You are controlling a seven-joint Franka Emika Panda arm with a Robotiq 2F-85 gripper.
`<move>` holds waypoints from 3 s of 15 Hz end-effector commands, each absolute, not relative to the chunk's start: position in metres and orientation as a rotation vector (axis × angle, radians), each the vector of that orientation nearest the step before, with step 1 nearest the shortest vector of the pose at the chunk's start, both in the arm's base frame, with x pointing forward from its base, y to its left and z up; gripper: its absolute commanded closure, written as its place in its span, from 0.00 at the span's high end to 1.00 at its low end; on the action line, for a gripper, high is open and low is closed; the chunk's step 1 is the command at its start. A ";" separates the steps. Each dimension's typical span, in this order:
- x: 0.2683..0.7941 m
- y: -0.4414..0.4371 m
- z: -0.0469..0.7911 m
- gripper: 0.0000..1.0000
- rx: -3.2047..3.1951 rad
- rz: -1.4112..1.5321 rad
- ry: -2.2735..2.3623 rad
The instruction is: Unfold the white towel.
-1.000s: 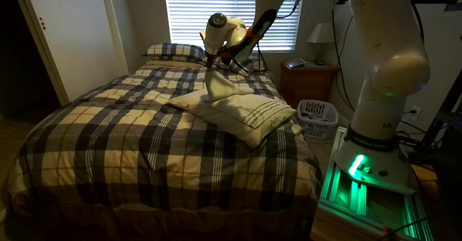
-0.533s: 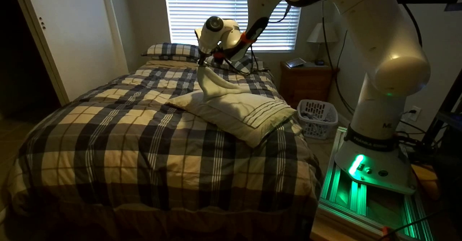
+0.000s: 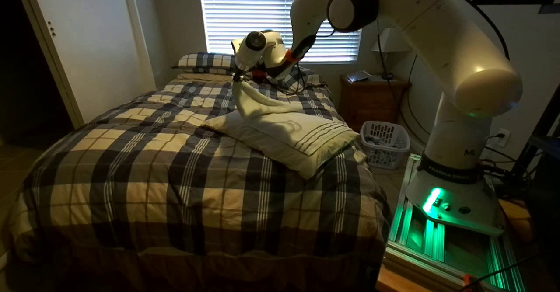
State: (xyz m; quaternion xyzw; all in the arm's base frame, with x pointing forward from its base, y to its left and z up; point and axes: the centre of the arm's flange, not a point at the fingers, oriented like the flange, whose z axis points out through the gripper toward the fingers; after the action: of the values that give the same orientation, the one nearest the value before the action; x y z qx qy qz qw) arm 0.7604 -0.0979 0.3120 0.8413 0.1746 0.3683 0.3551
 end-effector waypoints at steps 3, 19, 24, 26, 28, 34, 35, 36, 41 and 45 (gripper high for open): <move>0.782 -0.097 0.302 0.01 2.068 1.099 0.431; 0.785 -0.088 0.325 0.78 2.000 1.263 0.312; 0.783 -0.086 0.350 1.00 2.046 1.328 0.172; 0.777 -0.092 0.355 1.00 2.121 1.307 0.068; 0.764 -0.104 0.357 1.00 2.188 1.274 -0.029; 0.713 -0.154 0.360 1.00 2.360 1.141 -0.307; 0.704 -0.159 0.359 1.00 2.394 1.116 -0.344; 0.694 -0.164 0.357 1.00 2.434 1.083 -0.367; 0.648 -0.191 0.354 1.00 2.586 0.952 -0.543; 0.627 -0.213 0.353 1.00 2.682 0.825 -0.612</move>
State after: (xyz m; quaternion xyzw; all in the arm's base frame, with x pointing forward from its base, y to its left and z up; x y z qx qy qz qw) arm 0.6460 -0.1987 0.3325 0.9089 -0.2000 0.3266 0.1650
